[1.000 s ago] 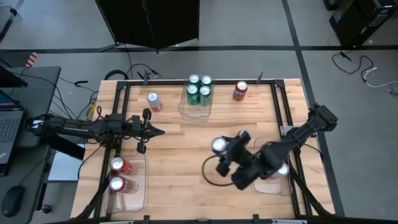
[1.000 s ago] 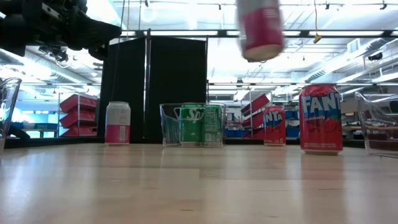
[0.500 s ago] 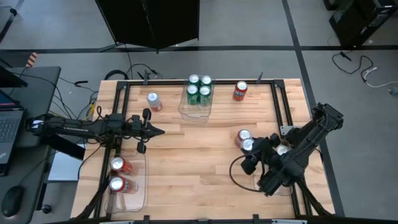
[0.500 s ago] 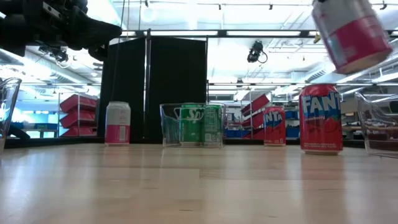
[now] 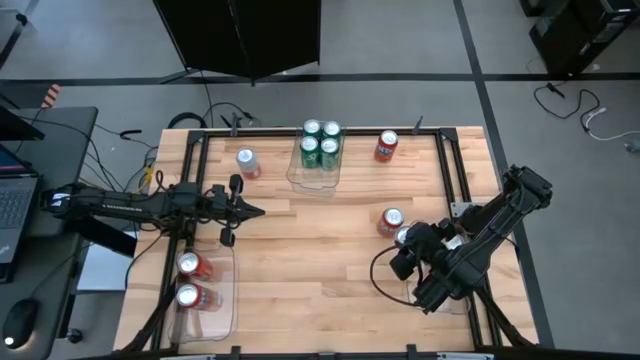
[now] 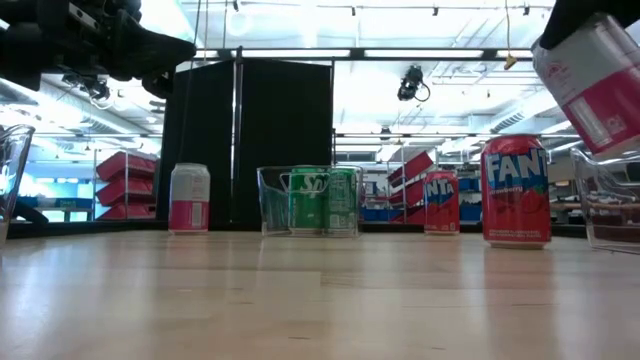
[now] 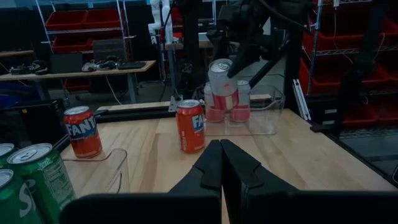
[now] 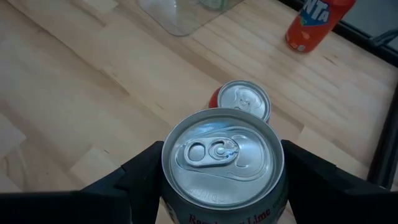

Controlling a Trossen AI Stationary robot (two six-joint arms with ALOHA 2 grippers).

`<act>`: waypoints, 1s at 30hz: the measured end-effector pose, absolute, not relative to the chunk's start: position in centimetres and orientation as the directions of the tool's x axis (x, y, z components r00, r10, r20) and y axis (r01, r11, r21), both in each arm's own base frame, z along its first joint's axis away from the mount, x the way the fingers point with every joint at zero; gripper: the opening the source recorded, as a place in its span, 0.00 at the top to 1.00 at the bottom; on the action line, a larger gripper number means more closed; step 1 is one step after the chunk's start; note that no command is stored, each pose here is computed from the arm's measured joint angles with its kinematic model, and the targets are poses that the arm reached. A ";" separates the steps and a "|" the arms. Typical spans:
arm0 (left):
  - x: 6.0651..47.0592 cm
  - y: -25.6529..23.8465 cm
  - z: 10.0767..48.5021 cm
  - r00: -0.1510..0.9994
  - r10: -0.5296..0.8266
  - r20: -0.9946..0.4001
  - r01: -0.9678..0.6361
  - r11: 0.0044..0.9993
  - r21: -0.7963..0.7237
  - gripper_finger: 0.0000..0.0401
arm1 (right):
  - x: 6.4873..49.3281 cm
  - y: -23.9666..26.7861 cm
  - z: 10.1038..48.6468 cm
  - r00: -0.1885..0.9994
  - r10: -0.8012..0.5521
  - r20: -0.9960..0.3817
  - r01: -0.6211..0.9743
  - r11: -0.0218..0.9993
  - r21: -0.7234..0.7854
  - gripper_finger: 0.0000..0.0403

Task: Sort soda cans
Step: Put the bottom pink and white soda can into the bottom right transparent bin

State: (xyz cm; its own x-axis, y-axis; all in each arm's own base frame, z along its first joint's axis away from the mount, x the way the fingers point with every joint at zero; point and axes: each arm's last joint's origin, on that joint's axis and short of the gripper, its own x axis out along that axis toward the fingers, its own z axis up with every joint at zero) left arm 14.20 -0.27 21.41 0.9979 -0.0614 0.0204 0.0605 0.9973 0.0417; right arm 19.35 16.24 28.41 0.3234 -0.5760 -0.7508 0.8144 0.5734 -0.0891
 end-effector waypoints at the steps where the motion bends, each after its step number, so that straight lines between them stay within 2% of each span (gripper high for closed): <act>1: 14.2 -0.3 21.4 0.998 -0.061 0.020 0.061 0.997 0.042 1.00 | 19.3 16.3 28.4 0.323 -0.575 -0.752 0.814 0.574 -0.090 0.35; 7: 14.2 -0.3 21.4 0.998 -0.061 0.021 0.060 0.997 0.041 1.00 | 19.2 16.4 28.5 0.309 -0.559 -0.769 0.808 0.581 -0.098 0.35; 16: 14.2 -0.3 21.4 0.998 -0.061 0.022 0.060 0.997 0.041 1.00 | 19.5 16.9 29.9 0.291 -0.479 -0.828 0.730 0.671 -0.131 0.35; 21: 14.2 -0.3 21.4 0.998 -0.061 0.022 0.060 0.997 0.041 1.00 | 19.7 16.6 29.8 0.262 -0.466 -0.845 0.710 0.686 -0.158 0.35; 30: 14.2 -0.3 21.4 0.998 -0.061 0.019 0.060 0.997 0.043 1.00 | 19.2 15.1 25.8 0.158 -0.584 -0.796 0.744 0.601 -0.293 0.35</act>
